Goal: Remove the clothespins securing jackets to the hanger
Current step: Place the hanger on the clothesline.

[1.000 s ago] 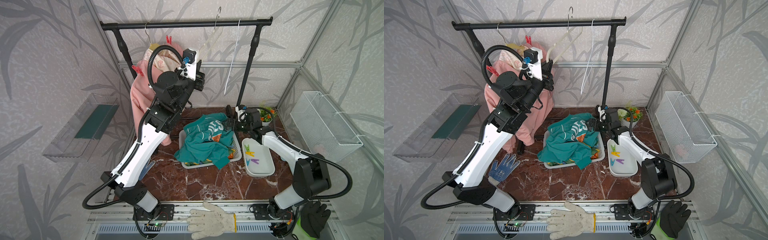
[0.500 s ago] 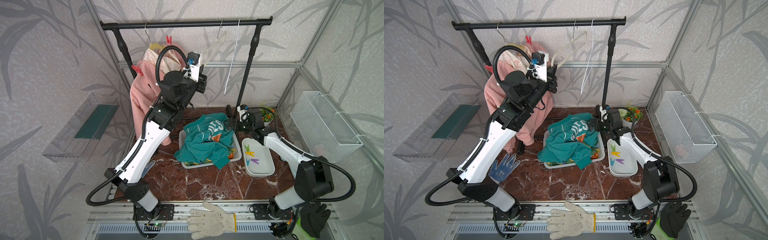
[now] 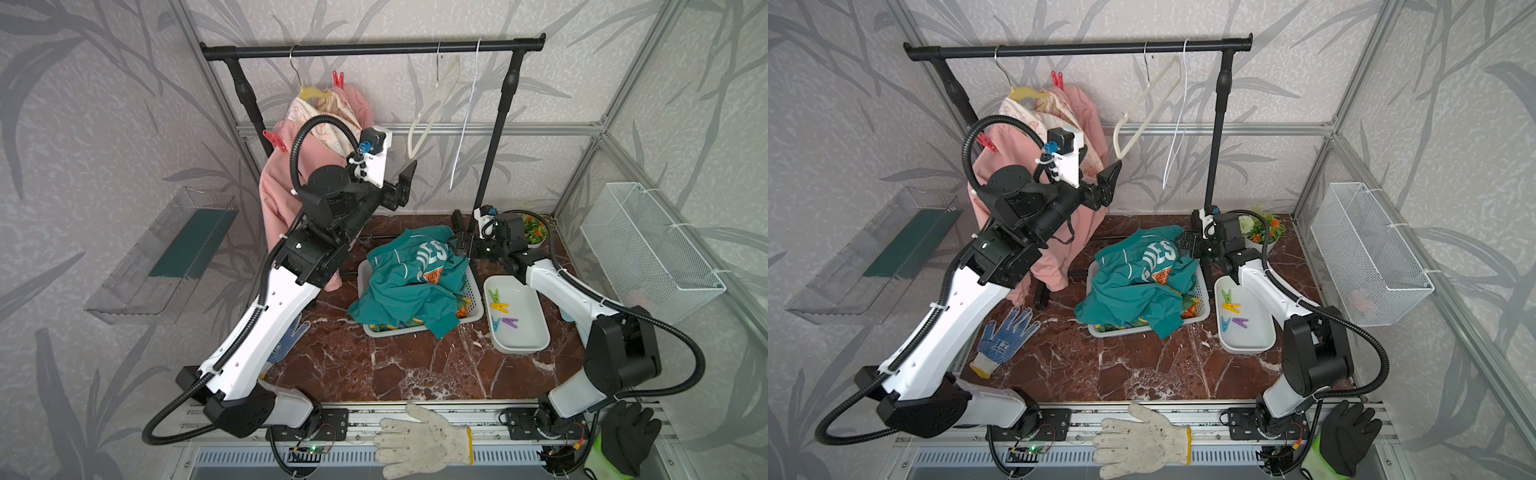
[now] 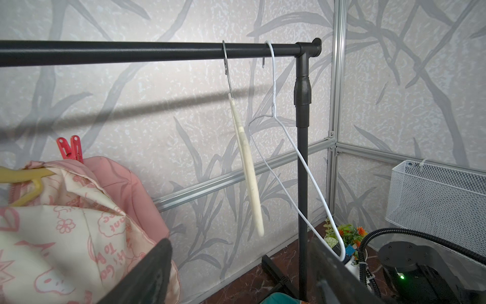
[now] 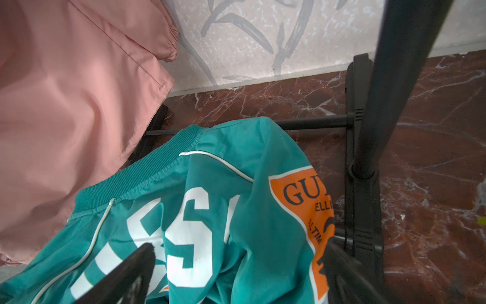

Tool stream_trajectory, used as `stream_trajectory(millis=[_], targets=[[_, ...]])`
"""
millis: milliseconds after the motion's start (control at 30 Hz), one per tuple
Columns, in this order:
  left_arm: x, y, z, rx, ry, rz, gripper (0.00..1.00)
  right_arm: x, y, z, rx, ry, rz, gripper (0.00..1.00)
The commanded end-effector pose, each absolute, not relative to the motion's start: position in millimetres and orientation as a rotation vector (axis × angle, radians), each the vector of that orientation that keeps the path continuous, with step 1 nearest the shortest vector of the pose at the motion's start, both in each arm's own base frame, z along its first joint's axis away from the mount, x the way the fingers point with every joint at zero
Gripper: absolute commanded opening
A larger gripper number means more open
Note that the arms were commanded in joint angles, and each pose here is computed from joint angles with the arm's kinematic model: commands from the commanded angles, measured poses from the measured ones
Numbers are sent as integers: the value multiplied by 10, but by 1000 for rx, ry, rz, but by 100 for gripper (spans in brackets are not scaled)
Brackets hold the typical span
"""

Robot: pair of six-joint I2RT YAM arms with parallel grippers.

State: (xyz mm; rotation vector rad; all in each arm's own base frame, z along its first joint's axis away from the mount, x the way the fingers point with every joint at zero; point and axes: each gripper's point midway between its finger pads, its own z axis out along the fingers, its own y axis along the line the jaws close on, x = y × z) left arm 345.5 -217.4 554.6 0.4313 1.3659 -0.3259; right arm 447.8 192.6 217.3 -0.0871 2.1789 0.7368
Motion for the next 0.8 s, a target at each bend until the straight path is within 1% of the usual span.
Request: stream_trajectory(millis=[0,100,133,333,500,600,667,733,767], targets=[[3292,-2053,5507,394,1364,-341,82,4619,1947,2262,-93,2162,735,99],[3300,-1907,5132,341,1479,-303,83,4724,1951,2227,-67,2174,724,99],[3300,-1856,4988,320,1522,-290,83,4777,1943,2101,-46,2205,709,99],[3232,-1668,4127,210,1750,-282,83,4936,1897,1829,11,2275,633,99],[3164,-1622,3438,141,1926,-282,83,5013,2065,1671,-14,2319,624,99],[3116,-1618,3109,110,2021,-279,83,5035,2161,1559,-21,2357,612,100],[3080,-1613,2928,86,2080,-286,83,5045,2194,1487,-12,2378,620,97],[3045,-1610,2734,69,2138,-283,82,5047,2229,1450,-1,2386,649,90],[3029,-1608,2658,64,2161,-283,82,5041,2255,1468,-9,2377,671,84]])
